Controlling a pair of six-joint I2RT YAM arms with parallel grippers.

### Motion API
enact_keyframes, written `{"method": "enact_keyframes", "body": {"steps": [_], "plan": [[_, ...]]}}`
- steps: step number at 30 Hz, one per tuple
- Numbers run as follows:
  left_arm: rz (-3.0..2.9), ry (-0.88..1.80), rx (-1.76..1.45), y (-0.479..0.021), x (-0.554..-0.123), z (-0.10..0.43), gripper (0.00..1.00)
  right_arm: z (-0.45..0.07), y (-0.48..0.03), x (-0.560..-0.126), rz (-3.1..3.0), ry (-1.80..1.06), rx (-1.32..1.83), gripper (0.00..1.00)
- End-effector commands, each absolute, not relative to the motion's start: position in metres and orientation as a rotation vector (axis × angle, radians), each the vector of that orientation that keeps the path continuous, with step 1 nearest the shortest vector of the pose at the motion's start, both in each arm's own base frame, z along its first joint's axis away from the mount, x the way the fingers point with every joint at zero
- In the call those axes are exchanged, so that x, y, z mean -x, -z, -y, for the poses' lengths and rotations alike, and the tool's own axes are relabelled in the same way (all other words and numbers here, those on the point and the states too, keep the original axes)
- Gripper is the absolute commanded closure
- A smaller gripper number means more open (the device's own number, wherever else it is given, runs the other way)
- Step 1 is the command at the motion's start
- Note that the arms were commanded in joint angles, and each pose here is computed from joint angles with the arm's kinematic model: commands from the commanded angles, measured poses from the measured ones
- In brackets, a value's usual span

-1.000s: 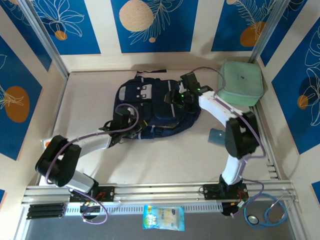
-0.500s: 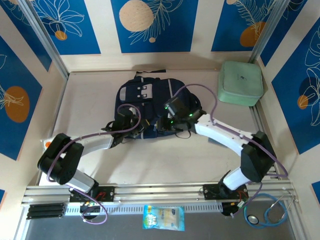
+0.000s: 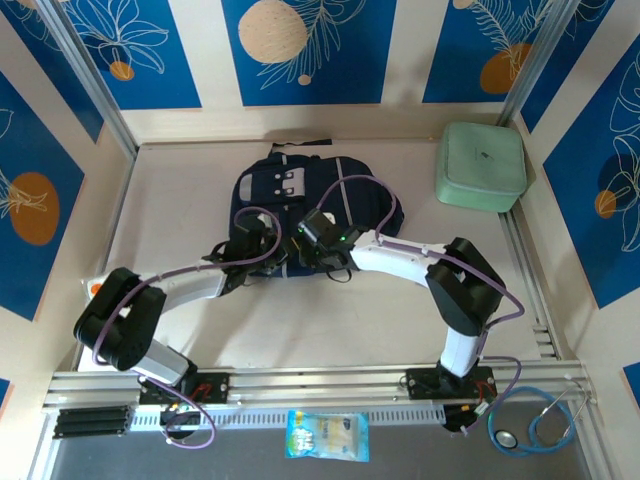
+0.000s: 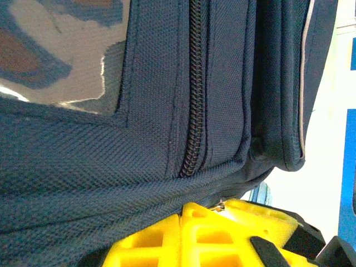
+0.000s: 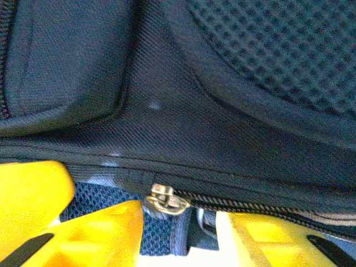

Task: Pack the student bag

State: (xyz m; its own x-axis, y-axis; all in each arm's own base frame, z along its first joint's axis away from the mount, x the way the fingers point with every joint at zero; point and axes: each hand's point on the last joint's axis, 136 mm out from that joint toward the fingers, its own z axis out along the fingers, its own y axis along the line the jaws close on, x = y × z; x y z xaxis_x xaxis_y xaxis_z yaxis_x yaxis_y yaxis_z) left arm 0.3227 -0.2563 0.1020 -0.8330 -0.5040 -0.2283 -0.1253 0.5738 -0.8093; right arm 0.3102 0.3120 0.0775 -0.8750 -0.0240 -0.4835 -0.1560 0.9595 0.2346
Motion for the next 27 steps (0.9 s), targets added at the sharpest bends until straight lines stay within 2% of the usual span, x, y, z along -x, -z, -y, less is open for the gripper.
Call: {"method": "enact_keyframes", "body": {"steps": [1, 5, 13, 18, 27], "plan": [[-2.273, 1.249, 0.445, -0.14, -0.331, 0.269, 1.0, -0.33, -0.091, -0.32, -2.521, -0.427, 0.202, 0.55], [-2.272, 1.251, 0.445, -0.141, -0.33, 0.269, 1.0, -0.321, -0.08, -0.322, -2.543, -0.364, 0.157, 0.55], [-2.277, 1.234, 0.454, -0.139, -0.329, 0.265, 1.0, -0.316, -0.081, -0.329, -2.507, -0.248, 0.167, 0.7], [-2.281, 1.205, 0.459, -0.137, -0.329, 0.261, 1.0, -0.291, -0.085, -0.327, -2.478, -0.127, 0.119, 0.77], [-2.299, 1.178, 0.46, -0.131, -0.331, 0.258, 1.0, -0.28, -0.088, -0.317, -2.501, -0.161, 0.16, 0.84]]}}
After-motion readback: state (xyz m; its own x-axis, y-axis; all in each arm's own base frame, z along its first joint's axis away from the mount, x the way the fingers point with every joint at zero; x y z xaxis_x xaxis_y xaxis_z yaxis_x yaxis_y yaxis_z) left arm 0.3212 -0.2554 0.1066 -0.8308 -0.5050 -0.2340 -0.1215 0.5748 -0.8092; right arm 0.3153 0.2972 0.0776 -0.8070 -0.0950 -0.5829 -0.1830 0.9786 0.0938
